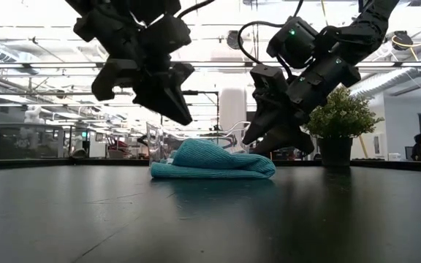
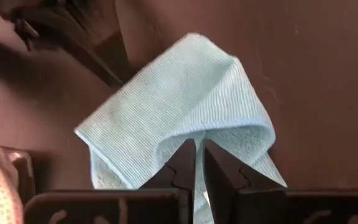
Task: Fold microfiber towels
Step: Fold the blue microfiber towel
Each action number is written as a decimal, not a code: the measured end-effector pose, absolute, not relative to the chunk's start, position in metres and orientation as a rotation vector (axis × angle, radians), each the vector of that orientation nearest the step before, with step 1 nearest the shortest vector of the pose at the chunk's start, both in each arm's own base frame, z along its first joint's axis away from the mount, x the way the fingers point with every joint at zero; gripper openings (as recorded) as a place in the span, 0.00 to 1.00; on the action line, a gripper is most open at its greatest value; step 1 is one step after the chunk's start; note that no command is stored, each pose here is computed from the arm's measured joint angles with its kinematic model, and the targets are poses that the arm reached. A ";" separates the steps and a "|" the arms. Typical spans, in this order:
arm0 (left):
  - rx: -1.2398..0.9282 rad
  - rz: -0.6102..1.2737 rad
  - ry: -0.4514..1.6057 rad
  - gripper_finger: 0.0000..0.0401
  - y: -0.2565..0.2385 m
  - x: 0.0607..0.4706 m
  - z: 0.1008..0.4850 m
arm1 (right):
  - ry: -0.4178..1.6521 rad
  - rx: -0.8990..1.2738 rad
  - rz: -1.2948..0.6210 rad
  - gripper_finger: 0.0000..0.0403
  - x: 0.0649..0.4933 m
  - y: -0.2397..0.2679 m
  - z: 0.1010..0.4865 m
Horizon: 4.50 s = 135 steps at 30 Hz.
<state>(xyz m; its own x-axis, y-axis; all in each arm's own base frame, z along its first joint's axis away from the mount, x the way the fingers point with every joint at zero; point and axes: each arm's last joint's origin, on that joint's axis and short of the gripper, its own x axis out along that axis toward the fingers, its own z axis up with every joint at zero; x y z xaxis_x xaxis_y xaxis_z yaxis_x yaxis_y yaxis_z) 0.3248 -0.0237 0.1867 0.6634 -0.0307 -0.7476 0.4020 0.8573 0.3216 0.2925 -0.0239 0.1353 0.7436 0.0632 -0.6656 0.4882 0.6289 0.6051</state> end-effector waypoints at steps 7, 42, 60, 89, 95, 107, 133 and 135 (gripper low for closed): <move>0.449 -0.237 0.826 0.21 -0.024 0.326 0.183 | 0.710 0.871 -0.268 0.36 0.292 -0.024 0.135; 0.596 -0.252 0.788 0.34 -0.010 0.346 0.157 | 0.718 0.889 -0.284 0.36 0.292 -0.024 0.135; 0.605 -0.280 0.818 0.34 -0.025 0.349 0.139 | 0.731 0.874 -0.289 0.36 0.291 -0.024 0.133; 0.208 0.076 0.725 0.34 -0.025 0.337 0.188 | 0.656 0.841 -0.308 0.36 0.294 -0.027 0.137; -0.022 0.115 0.740 0.34 -0.017 0.343 0.175 | 0.619 0.799 -0.343 0.36 0.296 -0.028 0.139; -0.235 0.091 0.974 0.34 -0.021 0.339 0.135 | 0.609 0.753 -0.341 0.36 0.296 -0.029 0.140; -0.325 0.416 1.292 0.34 -0.015 0.295 0.172 | 0.522 0.704 -0.242 0.34 0.303 -0.028 0.149; -0.337 0.447 1.319 0.34 -0.015 0.294 0.167 | 0.512 0.700 -0.220 0.33 0.304 -0.028 0.150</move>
